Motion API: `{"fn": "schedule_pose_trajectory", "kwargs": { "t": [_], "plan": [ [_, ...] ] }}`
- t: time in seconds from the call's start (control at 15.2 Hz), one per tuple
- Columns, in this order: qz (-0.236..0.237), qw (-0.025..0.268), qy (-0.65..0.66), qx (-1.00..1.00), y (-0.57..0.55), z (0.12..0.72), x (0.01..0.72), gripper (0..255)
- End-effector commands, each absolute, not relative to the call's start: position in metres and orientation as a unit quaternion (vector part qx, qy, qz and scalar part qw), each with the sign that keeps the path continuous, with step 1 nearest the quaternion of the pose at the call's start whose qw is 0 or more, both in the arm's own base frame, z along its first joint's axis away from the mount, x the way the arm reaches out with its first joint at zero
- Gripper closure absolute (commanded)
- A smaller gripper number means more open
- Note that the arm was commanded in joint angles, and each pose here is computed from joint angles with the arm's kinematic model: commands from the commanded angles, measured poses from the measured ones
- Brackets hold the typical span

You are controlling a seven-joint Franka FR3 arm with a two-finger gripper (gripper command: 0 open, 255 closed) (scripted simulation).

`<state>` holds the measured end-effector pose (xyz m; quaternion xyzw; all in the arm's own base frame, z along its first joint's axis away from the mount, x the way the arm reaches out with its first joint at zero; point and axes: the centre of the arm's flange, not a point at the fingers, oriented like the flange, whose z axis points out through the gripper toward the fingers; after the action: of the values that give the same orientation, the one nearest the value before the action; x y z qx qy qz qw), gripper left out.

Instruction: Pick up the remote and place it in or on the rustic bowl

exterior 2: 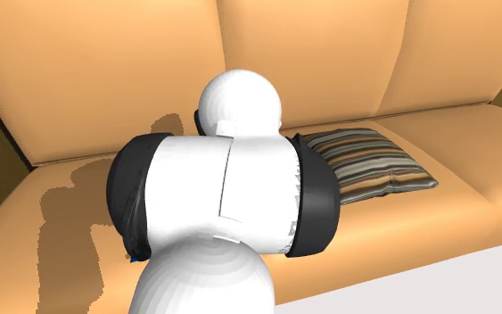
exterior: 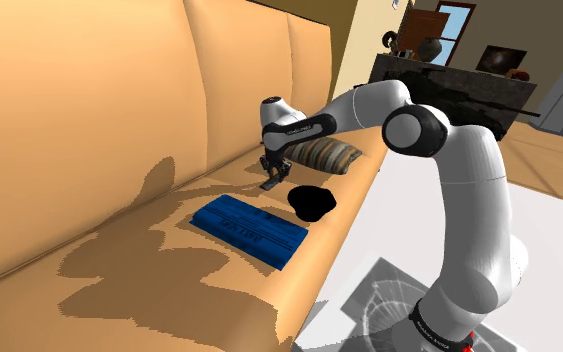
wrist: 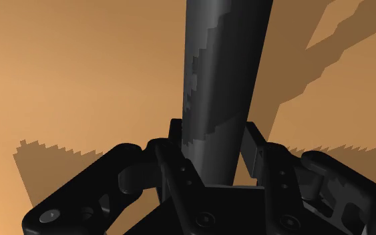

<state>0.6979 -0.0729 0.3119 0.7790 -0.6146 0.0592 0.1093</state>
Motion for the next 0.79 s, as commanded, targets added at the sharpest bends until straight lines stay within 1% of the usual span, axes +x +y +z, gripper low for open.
{"fn": "schedule_pose_trajectory", "kwargs": {
  "t": [0.0, 0.46, 0.73],
  "plan": [
    [0.053, 0.115, -0.615, 0.778, -0.075, 0.307, 0.696, 255],
    [0.053, 0.115, -0.615, 0.778, -0.075, 0.307, 0.696, 255],
    [0.053, 0.115, -0.615, 0.778, -0.075, 0.328, 0.696, 255]
  ]
}}
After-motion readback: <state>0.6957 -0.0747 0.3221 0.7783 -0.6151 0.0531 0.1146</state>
